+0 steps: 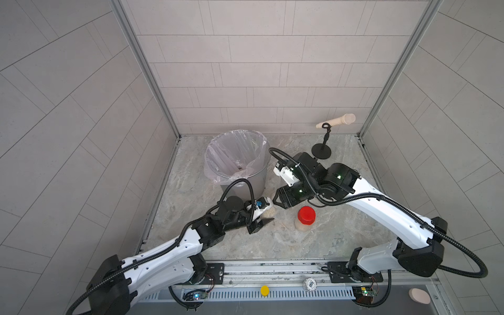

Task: Empty moldy rice from jars
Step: Unscrew the lid from the jar.

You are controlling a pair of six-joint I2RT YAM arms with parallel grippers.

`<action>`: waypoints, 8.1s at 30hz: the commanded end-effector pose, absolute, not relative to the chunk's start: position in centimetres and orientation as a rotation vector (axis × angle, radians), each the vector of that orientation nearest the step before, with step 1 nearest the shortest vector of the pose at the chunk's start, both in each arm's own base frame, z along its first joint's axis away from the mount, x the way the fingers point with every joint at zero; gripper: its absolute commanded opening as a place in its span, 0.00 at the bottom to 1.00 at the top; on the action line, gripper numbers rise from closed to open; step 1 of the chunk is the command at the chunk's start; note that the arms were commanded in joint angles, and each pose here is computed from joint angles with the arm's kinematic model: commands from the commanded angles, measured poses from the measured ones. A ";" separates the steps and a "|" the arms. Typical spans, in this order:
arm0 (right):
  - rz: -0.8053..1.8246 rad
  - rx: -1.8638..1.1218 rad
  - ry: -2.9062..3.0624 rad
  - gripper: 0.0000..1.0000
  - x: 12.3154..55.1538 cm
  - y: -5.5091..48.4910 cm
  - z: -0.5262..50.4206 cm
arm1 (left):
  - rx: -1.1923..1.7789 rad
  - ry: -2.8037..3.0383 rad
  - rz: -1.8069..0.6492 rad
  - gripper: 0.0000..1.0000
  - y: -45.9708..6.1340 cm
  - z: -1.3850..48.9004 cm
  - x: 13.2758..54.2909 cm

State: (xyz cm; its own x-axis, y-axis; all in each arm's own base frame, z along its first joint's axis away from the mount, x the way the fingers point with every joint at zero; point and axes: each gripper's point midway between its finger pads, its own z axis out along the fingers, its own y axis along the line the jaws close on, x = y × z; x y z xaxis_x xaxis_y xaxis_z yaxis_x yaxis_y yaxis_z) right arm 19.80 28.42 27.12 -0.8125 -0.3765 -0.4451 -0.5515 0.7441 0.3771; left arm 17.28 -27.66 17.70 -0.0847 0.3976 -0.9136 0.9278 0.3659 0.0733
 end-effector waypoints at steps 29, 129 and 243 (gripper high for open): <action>0.588 -1.902 1.895 0.13 19.7 27.2 28.8 | 1.172 1.666 -0.764 0.12 -28.1 17.3 16.9; 0.882 -0.268 2.561 0.87 20.8 26.9 29.8 | 1.117 1.559 -0.717 0.16 -27.6 20.4 17.5; 0.740 -1.931 1.389 0.43 15.7 27.3 32.8 | 1.134 1.619 -0.767 0.08 -26.8 19.0 16.1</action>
State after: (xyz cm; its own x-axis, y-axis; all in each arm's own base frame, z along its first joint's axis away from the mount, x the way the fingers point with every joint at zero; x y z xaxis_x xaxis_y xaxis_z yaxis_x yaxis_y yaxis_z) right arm 16.85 27.61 31.98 0.2500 -0.6178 -0.7455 -0.9670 -0.1978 -0.1604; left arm 16.22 -26.92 18.33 -0.1057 0.3304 -0.9379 0.9287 0.3699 0.0257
